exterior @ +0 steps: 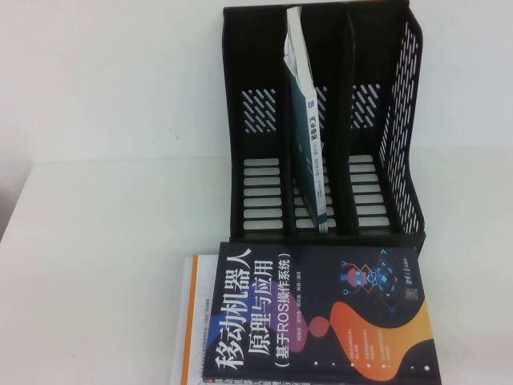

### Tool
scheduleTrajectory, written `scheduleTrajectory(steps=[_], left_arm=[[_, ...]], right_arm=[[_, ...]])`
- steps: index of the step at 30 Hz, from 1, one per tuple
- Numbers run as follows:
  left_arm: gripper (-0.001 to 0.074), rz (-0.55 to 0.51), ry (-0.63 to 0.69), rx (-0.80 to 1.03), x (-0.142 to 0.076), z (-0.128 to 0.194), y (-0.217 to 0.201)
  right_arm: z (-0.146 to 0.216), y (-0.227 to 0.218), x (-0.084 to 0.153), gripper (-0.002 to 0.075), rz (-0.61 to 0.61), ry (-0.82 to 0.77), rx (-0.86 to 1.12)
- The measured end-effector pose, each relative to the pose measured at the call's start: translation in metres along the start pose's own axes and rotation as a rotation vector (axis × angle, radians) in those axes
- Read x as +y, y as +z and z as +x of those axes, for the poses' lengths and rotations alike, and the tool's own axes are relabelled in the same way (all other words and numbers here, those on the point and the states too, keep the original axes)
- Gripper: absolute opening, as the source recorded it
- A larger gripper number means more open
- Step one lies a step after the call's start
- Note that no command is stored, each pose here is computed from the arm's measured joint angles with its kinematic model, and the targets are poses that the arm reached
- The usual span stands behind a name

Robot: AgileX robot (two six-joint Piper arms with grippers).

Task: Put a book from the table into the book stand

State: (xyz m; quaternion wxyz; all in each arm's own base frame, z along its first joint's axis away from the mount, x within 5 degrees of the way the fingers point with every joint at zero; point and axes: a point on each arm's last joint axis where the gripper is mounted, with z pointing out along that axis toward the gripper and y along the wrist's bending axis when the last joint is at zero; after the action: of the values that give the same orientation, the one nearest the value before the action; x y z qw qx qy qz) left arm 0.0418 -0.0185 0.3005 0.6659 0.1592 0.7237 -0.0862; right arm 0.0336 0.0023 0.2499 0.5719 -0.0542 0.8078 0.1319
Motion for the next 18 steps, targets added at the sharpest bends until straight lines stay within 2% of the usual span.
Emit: scheduleTrajectory(steps=[4, 10, 18], left_arm=[[-0.0001, -0.090, -0.034, -0.033, 0.003, 0.042, 0.014], [-0.0001, -0.160, -0.060, -0.092, 0.004, 0.093, 0.023], [-0.0001, -0.164, -0.119, -0.009, 0.002, 0.107, 0.021]], right_arm=[[0.000, 0.000, 0.000, -0.0002, 0.000, 0.000, 0.000], [0.000, 0.000, 0.000, -0.0002, 0.000, 0.000, 0.000], [0.000, 0.000, 0.000, -0.0002, 0.000, 0.000, -0.001]])
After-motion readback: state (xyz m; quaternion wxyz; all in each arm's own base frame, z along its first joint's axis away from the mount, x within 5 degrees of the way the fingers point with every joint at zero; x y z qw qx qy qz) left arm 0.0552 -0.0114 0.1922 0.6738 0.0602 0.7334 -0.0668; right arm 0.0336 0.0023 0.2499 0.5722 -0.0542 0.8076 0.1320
